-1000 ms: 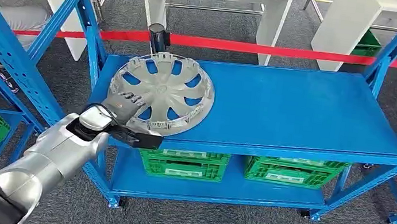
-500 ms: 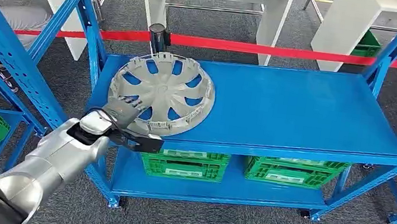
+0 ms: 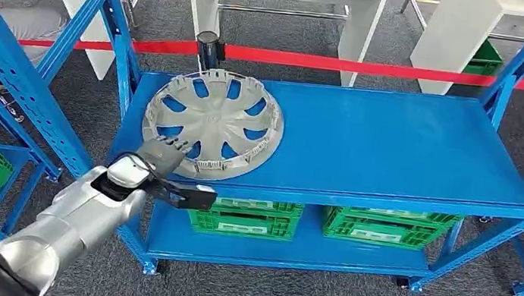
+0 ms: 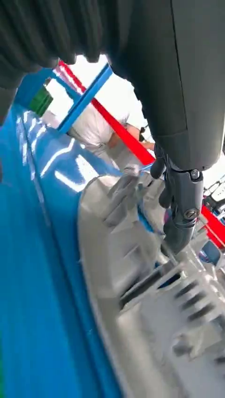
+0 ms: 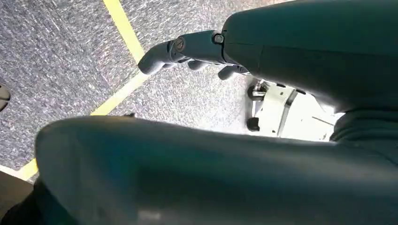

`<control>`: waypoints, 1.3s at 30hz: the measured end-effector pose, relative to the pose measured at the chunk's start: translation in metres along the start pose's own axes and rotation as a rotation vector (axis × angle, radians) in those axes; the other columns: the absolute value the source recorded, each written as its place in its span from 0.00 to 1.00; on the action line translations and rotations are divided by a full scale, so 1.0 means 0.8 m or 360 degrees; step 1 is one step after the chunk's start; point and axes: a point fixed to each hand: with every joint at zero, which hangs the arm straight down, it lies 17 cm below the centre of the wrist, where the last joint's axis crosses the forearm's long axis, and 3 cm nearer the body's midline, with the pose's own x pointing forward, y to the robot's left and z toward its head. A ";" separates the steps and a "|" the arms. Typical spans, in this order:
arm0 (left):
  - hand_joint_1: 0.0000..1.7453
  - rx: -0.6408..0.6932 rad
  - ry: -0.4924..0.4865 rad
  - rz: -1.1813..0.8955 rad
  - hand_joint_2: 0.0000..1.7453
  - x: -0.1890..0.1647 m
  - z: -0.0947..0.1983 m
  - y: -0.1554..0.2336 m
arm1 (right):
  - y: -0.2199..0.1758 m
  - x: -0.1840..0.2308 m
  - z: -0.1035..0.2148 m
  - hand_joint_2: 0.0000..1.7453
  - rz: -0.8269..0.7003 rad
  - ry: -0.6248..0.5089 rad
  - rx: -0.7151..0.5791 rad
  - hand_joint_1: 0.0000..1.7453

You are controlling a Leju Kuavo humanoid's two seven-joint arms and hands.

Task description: Take the parts from the cabinet and place them on the table.

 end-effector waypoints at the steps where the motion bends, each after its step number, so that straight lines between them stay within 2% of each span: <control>1: 0.00 0.0020 -0.0001 0.0019 1.00 0.003 -0.001 -0.001 | 0.000 0.000 0.000 0.00 0.0001 0.0001 0.0000 0.00; 8: 0.00 0.0123 -0.0019 0.0115 1.00 0.019 -0.004 -0.003 | 0.000 0.000 0.000 0.00 -0.0008 -0.0006 0.0002 0.00; 16: 0.00 0.0432 -0.0074 0.0351 1.00 0.048 -0.004 0.024 | -0.001 -0.003 -0.001 0.00 -0.0001 0.0002 -0.0002 0.00; 21: 0.00 0.0417 -0.0099 0.0467 1.00 0.067 -0.003 0.016 | -0.002 -0.005 -0.001 0.00 -0.0003 0.0005 -0.0006 0.00; 30: 0.00 0.0348 -0.0091 0.0608 1.00 0.072 -0.004 0.000 | -0.003 -0.005 -0.001 0.00 0.0001 0.0007 -0.0008 0.00; 39: 0.00 0.0263 -0.0067 0.0407 1.00 0.070 -0.005 -0.015 | -0.006 -0.003 0.001 0.00 0.0013 0.0008 -0.0019 0.00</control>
